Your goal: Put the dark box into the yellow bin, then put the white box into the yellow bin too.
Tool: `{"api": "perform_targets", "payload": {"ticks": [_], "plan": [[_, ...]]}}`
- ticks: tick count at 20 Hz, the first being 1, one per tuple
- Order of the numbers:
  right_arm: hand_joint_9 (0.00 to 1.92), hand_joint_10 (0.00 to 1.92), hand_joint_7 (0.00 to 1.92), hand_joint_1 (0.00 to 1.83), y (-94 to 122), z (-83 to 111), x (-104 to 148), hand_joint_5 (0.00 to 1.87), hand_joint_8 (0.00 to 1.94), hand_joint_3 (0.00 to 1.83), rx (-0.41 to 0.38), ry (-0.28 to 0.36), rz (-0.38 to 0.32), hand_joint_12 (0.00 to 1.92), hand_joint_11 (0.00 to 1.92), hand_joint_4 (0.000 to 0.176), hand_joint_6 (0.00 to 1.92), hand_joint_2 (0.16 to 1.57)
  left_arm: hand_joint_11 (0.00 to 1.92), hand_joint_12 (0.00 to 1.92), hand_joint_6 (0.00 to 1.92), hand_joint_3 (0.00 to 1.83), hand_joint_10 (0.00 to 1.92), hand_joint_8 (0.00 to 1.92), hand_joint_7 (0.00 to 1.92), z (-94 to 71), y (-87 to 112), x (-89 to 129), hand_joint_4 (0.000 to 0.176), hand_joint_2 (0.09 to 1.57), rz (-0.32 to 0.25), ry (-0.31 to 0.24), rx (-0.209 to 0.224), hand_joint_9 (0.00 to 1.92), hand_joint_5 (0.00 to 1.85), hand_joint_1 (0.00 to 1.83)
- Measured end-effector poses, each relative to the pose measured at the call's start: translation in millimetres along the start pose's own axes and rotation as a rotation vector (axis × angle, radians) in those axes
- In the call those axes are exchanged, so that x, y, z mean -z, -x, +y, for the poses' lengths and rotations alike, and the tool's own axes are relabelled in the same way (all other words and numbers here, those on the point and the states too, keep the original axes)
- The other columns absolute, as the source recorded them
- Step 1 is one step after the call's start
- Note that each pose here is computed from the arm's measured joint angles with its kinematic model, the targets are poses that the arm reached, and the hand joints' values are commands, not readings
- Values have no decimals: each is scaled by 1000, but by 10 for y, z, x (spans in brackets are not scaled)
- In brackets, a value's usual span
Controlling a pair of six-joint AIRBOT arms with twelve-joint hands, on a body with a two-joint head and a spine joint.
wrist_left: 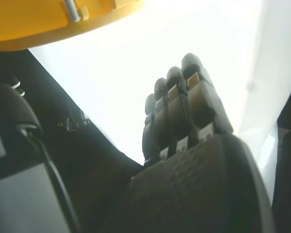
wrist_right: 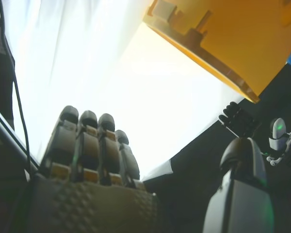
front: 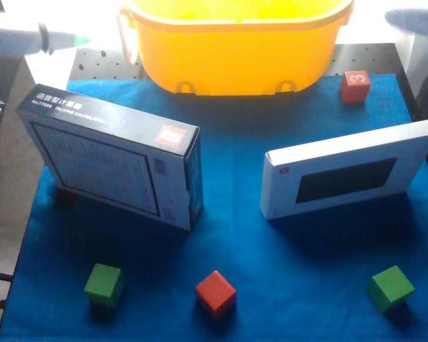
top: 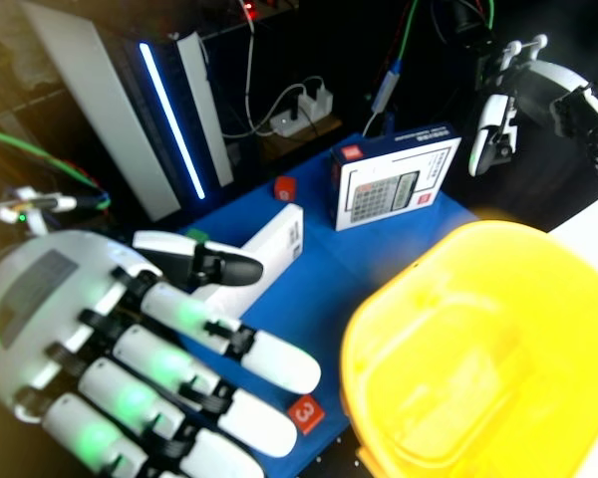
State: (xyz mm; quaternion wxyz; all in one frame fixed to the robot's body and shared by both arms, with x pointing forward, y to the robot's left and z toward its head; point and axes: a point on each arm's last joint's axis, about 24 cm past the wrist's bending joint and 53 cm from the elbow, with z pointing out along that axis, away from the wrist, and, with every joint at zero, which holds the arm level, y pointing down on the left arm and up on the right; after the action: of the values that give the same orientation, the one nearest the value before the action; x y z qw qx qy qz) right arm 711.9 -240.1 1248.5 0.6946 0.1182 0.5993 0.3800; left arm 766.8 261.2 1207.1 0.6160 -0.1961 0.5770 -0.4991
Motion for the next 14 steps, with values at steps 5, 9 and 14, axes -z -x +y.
{"api": "perform_targets", "payload": {"ticks": [5, 9, 14], "plan": [[237, 0, 259, 352, -1, 2, 0, 294, 0, 0, 0, 1, 0, 644, 0, 0, 1, 968, 0, 679, 2, 0, 6, 3, 347, -14, 38, -13, 0, 919, -4, -6, 17, 246, 509, 484], [301, 13, 309, 348, -4, 10, 0, 299, 8, 1, 4, 4, 2, 713, 37, 0, 0, 967, 115, 392, 0, 11, 17, 1, 402, -77, 106, 4, 0, 930, 8, -29, 48, 321, 409, 360], [280, 5, 311, 360, -9, 13, 0, 317, 6, 0, 6, 6, 4, 694, 12, 0, 3, 961, 163, 287, 0, 0, 3, 0, 350, -219, 34, 50, 0, 960, 60, -70, 52, 343, 348, 246]]}}
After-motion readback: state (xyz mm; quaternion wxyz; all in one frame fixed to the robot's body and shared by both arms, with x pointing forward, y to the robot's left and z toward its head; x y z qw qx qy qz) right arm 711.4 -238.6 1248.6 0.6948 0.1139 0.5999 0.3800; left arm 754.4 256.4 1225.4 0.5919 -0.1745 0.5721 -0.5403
